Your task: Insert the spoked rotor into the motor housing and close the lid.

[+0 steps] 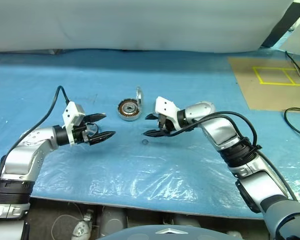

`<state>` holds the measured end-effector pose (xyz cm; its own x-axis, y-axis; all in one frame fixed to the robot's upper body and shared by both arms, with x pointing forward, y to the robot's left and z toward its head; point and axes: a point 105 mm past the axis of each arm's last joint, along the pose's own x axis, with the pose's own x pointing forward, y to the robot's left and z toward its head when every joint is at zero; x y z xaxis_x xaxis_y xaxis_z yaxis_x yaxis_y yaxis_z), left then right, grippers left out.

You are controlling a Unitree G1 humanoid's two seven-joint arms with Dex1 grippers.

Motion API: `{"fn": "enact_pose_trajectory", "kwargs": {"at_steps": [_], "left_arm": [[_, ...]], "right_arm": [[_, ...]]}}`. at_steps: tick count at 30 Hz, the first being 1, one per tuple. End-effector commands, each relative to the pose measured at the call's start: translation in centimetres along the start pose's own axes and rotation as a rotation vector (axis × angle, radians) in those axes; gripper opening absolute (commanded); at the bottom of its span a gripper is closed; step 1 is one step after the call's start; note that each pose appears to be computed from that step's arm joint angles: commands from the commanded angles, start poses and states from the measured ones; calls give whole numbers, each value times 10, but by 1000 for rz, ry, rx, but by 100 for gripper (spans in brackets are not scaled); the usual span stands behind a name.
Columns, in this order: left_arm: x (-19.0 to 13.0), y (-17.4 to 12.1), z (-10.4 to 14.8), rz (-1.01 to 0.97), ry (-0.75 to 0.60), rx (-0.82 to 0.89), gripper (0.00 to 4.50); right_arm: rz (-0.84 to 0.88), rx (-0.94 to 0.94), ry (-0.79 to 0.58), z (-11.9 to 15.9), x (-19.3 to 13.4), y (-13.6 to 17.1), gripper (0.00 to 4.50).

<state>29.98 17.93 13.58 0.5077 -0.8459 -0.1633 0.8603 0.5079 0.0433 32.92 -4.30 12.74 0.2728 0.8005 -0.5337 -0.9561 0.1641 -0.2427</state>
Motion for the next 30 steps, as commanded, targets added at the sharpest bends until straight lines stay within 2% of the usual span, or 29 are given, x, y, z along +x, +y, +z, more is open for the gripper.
{"fn": "enact_pose_trajectory", "kwargs": {"at_steps": [1, 6, 14, 18, 24, 26, 30], "left_arm": [[3, 1, 8, -6, -15, 34, 447], [4, 1, 1, -32, 26, 10, 447], [16, 2, 5, -71, 32, 15, 447], [26, 20, 16, -64, 50, 90, 447], [46, 49, 20, -117, 167, 304, 447], [57, 52, 17, -155, 210, 399, 447], [76, 47, 21, -297, 244, 483, 447]], "right_arm": [[-53, 25, -44, 3, -5, -3, 320], [-87, 45, -32, -8, -8, -1, 320], [-117, 76, -81, -16, -21, 4, 320], [-174, 108, -58, -25, -25, -2, 320], [-242, 164, -57, -32, -32, -4, 320], [-262, 192, -59, -35, -33, -3, 320], [-310, 245, -36, -49, -37, 1, 320]]}}
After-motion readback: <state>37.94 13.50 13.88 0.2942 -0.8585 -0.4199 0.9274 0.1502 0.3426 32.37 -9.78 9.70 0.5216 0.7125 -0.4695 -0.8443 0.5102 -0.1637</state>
